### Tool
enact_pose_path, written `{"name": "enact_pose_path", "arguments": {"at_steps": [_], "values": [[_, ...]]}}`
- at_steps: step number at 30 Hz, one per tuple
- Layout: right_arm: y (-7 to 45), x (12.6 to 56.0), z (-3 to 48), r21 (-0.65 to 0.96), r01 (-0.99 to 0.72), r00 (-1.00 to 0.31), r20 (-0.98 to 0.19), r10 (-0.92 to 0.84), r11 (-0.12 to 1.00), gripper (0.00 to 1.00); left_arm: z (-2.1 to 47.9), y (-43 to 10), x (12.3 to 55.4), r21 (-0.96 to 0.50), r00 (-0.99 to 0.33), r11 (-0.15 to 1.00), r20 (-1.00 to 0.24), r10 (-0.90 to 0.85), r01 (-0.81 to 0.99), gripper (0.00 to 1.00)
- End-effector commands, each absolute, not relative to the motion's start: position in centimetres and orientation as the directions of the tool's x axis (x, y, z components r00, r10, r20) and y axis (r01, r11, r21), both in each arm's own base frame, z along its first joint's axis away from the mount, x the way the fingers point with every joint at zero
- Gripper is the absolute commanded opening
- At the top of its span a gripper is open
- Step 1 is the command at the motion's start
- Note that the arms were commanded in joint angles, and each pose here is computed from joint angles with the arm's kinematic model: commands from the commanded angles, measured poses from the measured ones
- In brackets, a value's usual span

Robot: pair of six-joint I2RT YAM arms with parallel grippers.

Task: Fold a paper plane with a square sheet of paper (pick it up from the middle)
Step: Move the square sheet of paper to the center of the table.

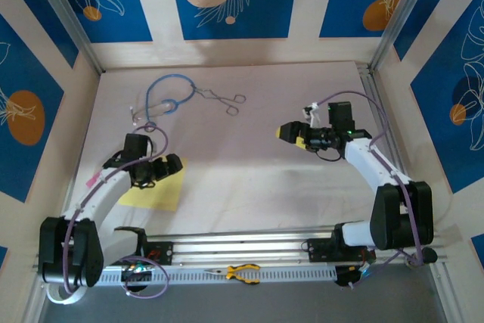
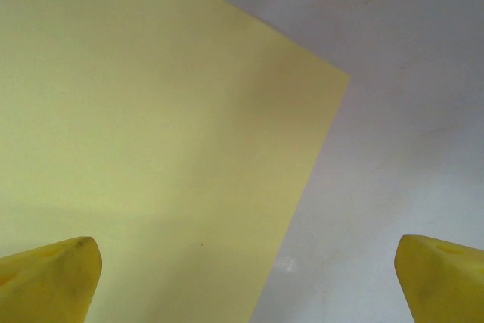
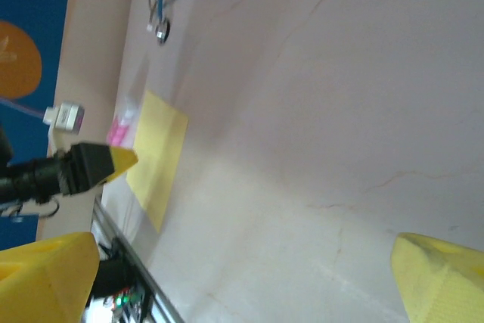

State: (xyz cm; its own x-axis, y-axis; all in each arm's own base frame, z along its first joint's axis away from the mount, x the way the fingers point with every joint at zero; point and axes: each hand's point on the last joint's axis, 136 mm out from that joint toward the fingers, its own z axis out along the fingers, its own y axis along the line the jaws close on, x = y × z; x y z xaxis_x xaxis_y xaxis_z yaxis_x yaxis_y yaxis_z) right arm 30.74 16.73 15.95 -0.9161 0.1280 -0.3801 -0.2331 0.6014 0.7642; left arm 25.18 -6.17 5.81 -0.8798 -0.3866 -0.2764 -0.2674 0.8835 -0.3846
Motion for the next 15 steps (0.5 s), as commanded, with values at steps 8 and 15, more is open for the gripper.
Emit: {"name": "enact_pose_path", "arguments": {"at_steps": [8,15], "values": [[22.2,30.1,16.8,0.732,-0.32,-0.909,-0.416,0.022,0.601,0.99,3.6,-7.4,26.9,-0.404,-0.901,0.865,-0.179,-0.394,-0.298,1.0],[23.4,29.4,16.1,0.728,-0.268,-0.903,-0.418,0.098,0.631,0.99,1.9,-9.2,25.5,-0.451,-0.903,0.828,-0.098,-0.418,-0.334,1.0]]}}
